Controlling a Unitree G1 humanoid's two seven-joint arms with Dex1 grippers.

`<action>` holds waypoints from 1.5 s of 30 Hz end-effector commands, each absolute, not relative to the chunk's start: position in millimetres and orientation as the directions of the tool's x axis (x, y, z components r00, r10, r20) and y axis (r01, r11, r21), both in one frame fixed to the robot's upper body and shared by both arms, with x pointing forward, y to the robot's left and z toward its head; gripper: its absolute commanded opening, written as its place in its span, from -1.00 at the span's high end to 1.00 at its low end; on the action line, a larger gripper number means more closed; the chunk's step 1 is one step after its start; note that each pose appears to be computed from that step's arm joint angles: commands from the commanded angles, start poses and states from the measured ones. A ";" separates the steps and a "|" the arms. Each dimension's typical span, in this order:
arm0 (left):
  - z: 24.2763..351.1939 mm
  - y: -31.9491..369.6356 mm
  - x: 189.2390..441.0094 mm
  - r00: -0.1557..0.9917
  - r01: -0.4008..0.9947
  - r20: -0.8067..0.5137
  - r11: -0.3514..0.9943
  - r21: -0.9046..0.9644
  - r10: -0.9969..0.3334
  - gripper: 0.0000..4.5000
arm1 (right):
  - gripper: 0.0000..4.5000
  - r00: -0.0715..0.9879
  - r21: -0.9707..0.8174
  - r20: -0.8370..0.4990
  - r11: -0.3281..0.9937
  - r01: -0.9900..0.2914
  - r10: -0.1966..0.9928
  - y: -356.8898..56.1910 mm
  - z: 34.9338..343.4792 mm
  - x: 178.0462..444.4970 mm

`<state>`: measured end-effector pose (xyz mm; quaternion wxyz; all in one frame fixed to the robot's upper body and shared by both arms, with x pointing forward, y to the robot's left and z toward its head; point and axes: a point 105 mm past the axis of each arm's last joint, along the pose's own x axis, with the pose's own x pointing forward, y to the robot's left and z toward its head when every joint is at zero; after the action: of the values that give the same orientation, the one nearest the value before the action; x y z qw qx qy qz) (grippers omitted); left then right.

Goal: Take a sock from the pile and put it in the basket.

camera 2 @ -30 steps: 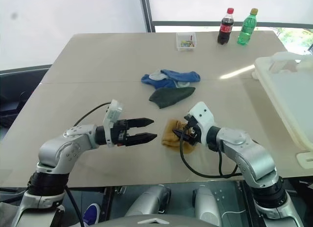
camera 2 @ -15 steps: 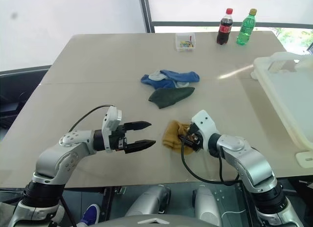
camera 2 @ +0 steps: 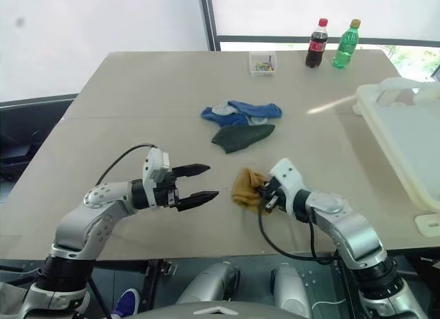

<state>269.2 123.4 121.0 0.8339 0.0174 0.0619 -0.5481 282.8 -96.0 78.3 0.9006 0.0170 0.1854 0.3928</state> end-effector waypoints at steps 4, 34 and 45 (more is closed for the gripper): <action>142.1 108.9 276.5 0.406 0.912 -0.035 0.401 0.087 -0.913 -0.97 | 0.99 0.805 0.303 -0.062 0.780 -0.548 0.590 -153.5 147.9 304.4; 162.8 78.3 274.7 0.385 0.912 0.116 0.397 0.101 -0.915 -0.97 | 0.57 0.928 0.052 -0.299 0.967 0.250 -0.224 -414.0 175.7 382.2; 178.4 73.2 276.2 0.337 0.931 0.196 0.358 0.079 -0.921 -0.97 | -0.98 0.938 0.096 -0.287 0.969 0.230 -0.194 -415.1 181.8 379.7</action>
<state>277.1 72.0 169.5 0.8220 -0.0211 -0.0845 -0.5628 382.9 -409.4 172.8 0.9819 0.0554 0.1502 -0.1011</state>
